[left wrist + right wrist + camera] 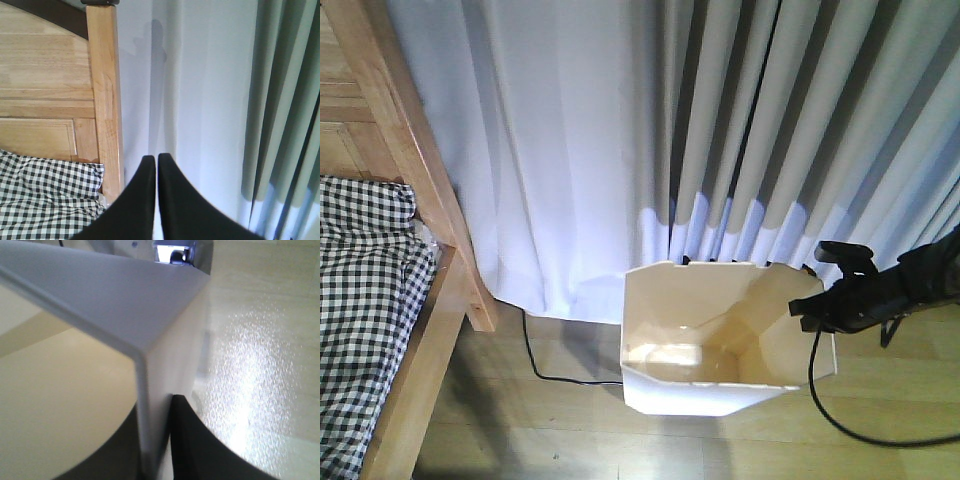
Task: Move trash bin to bedside with robot
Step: 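Lower the bin onto the floor beside the bed near the curtains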
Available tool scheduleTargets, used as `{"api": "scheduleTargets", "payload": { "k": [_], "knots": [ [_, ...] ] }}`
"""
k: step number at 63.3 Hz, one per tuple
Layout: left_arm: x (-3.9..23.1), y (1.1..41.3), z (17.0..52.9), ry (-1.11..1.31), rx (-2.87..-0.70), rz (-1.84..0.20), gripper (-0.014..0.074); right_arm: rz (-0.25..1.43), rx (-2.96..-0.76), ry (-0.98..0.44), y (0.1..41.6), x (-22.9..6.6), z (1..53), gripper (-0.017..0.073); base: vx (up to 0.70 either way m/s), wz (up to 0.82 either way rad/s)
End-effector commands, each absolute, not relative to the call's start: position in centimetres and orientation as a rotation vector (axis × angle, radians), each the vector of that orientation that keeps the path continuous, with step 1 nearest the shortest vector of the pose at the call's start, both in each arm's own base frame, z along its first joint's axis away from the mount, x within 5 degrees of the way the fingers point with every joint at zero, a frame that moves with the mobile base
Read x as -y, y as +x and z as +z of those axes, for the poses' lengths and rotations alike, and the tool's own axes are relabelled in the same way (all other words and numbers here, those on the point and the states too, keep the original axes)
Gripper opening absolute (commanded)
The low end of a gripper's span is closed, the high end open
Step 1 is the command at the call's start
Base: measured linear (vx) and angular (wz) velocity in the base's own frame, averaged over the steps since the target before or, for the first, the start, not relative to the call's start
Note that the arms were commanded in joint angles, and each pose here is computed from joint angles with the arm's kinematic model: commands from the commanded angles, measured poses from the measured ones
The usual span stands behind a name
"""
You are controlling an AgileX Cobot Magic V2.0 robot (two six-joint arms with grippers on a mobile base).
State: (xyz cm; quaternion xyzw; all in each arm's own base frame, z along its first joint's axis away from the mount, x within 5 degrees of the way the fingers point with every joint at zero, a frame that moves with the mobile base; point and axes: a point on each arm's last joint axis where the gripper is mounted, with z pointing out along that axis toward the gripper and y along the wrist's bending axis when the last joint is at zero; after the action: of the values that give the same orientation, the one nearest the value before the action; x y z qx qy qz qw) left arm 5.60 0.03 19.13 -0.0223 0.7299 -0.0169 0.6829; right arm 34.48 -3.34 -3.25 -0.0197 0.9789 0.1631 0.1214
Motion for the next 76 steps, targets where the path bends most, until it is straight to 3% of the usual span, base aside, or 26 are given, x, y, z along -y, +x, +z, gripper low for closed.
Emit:
{"api": "scheduleTargets", "payload": {
  "k": [1,22,31,59,67,76],
  "knots": [
    [0.0,5.7,18.9,-0.060,-1.583,-0.055,-0.0006,0.771,-2.734,-0.067,36.5,2.1,-1.0,-0.0004,0.00,0.00],
    [0.0,5.7,18.9,-0.060,-1.583,-0.055,-0.0006,0.885,-2.736,0.064,37.8,4.5,-5.3,-0.0003,0.00,0.00],
    [0.0,5.7,18.9,-0.060,-1.583,-0.055,-0.0006,0.872,-2.755,0.039,38.3,4.7,-7.0,-0.0003,0.00,0.00],
    [0.0,5.7,18.9,-0.060,-1.583,-0.055,-0.0006,0.940,-2.790,0.174,39.1,4.7,-12.5,-0.0003,0.00,0.00],
    [0.0,5.7,18.9,-0.060,-1.583,-0.055,-0.0006,0.944,-2.818,0.135,38.8,4.5,-13.7,-0.0003,0.00,0.00],
    [0.0,5.7,18.9,-0.060,-1.583,-0.055,-0.0006,0.889,-2.904,-0.023,38.6,3.5,-14.8,-0.0003,0.00,0.00]
  ]
}}
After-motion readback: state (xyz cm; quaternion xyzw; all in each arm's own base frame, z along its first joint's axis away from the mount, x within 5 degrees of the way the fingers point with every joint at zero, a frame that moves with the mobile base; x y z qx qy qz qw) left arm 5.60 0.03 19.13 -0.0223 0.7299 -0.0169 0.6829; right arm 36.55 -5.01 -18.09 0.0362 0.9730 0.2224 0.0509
